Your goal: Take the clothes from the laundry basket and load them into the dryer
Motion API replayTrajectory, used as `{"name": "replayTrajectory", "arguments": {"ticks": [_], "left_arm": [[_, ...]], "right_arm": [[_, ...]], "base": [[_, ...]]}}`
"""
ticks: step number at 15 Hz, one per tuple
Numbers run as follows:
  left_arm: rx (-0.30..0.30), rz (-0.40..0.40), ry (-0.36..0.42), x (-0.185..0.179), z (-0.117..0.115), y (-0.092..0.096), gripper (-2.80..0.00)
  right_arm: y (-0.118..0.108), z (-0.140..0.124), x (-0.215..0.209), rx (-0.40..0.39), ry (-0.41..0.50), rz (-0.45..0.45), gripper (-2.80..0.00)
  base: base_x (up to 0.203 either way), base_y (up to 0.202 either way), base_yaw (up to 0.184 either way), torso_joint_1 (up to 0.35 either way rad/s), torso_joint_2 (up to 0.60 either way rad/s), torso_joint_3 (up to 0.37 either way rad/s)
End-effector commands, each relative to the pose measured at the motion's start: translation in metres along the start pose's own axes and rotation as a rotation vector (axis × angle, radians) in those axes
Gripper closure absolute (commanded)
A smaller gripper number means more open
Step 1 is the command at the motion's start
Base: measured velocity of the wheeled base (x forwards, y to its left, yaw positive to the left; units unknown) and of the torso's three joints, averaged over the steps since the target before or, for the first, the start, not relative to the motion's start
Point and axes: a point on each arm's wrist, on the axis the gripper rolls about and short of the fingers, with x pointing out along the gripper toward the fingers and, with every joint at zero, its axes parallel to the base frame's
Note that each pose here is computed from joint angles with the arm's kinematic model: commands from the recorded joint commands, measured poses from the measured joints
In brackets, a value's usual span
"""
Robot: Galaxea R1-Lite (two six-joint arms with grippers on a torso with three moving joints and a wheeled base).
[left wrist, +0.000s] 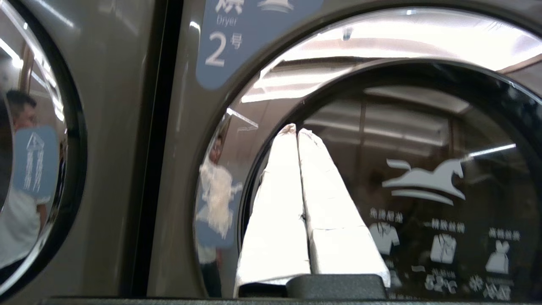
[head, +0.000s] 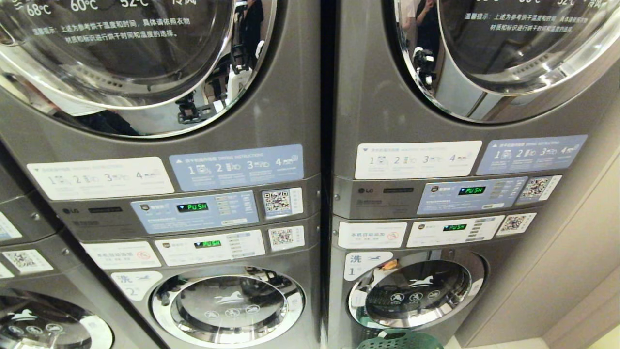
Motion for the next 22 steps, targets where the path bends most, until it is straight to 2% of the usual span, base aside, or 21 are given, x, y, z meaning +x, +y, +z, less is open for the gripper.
{"name": "replayTrajectory", "arguments": {"ticks": [1, 4, 6, 8, 10, 12, 15, 16, 19, 22], "left_arm": [[-0.003, -0.004, 0.0, -0.027, 0.009, -0.009, 0.0], [-0.071, -0.004, 0.158, -0.071, -0.029, -0.015, 0.0], [-0.125, -0.001, 0.333, -0.118, -0.072, -0.019, 0.0], [-0.177, 0.0, 0.538, -0.184, -0.123, -0.023, 0.0], [-0.191, -0.02, 0.683, -0.25, -0.16, -0.025, 0.0], [-0.167, -0.044, 0.729, -0.307, -0.181, -0.021, 0.0], [-0.135, -0.071, 0.819, -0.356, -0.194, -0.015, 0.0], [-0.132, -0.084, 0.808, -0.365, -0.196, -0.012, 0.0], [-0.118, -0.127, 0.715, -0.382, -0.196, -0.009, 0.0], [-0.106, -0.141, 0.723, -0.383, -0.197, -0.008, 0.0]], "right_arm": [[0.0, -0.001, 0.0, -0.001, 0.003, 0.001, 0.0], [0.0, -0.001, 0.0, -0.001, 0.003, 0.001, 0.0], [0.0, -0.001, 0.0, -0.001, 0.003, 0.001, 0.0], [0.0, -0.001, 0.0, -0.001, 0.003, 0.001, 0.0], [0.0, -0.001, 0.0, -0.001, 0.004, 0.001, 0.0], [0.0, -0.001, 0.0, -0.001, 0.003, 0.001, 0.0], [0.0, -0.001, 0.0, -0.001, 0.003, 0.001, 0.0], [0.0, -0.001, 0.0, 0.0, 0.004, 0.001, 0.0], [0.0, -0.001, 0.0, -0.001, 0.003, 0.001, 0.0], [0.0, -0.001, 0.0, 0.001, 0.003, 0.001, 0.0]], "base": [[0.0, 0.0, 0.0, 0.0, 0.0, 0.0], [0.0, 0.0, 0.0, 0.0, 0.0, 0.0], [0.0, 0.0, 0.0, 0.0, 0.0, 0.0], [0.0, 0.0, 0.0, 0.0, 0.0, 0.0], [0.0, 0.0, 0.0, 0.0, 0.0, 0.0], [0.0, 0.0, 0.0, 0.0, 0.0, 0.0], [0.0, 0.0, 0.0, 0.0, 0.0, 0.0], [0.0, 0.0, 0.0, 0.0, 0.0, 0.0], [0.0, 0.0, 0.0, 0.0, 0.0, 0.0], [0.0, 0.0, 0.0, 0.0, 0.0, 0.0]]}}
